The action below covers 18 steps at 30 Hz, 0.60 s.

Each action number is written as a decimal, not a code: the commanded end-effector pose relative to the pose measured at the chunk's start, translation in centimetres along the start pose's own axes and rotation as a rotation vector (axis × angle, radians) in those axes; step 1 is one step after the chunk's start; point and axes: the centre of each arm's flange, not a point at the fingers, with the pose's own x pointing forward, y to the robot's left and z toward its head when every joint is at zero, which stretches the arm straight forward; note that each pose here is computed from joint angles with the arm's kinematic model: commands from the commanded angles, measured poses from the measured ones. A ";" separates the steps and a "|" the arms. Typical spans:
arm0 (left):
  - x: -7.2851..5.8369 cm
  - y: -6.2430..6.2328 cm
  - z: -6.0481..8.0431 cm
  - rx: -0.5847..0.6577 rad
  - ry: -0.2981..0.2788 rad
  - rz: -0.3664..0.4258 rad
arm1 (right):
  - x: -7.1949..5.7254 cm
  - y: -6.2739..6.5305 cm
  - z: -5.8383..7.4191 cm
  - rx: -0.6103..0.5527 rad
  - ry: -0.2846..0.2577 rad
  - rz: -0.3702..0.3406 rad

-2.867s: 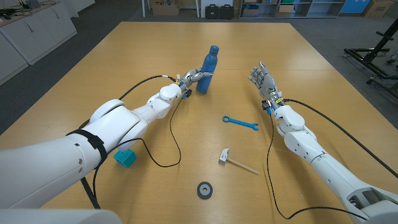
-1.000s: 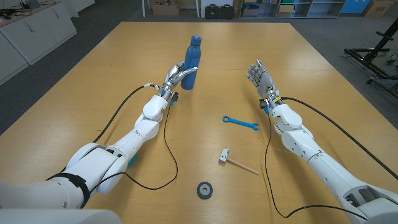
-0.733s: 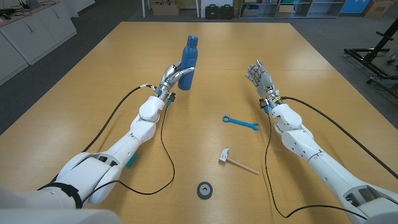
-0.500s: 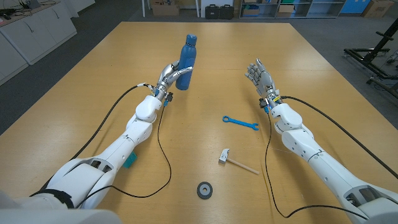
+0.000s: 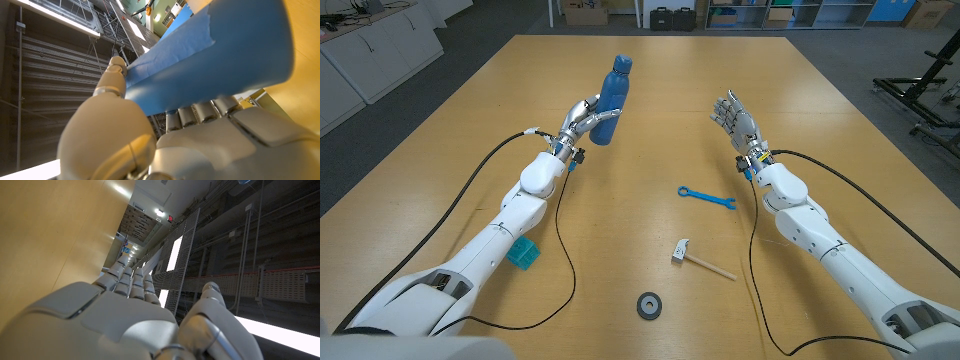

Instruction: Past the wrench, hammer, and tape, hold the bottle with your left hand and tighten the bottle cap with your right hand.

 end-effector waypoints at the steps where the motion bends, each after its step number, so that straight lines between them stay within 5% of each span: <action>1: -1.9 1.0 1.6 0.060 -0.037 -0.021 | -0.5 1.2 3.5 -0.116 -0.072 0.035; 18: -4.1 1.0 2.1 0.053 -0.069 -0.037 | -0.7 2.8 7.8 -0.293 -0.116 0.105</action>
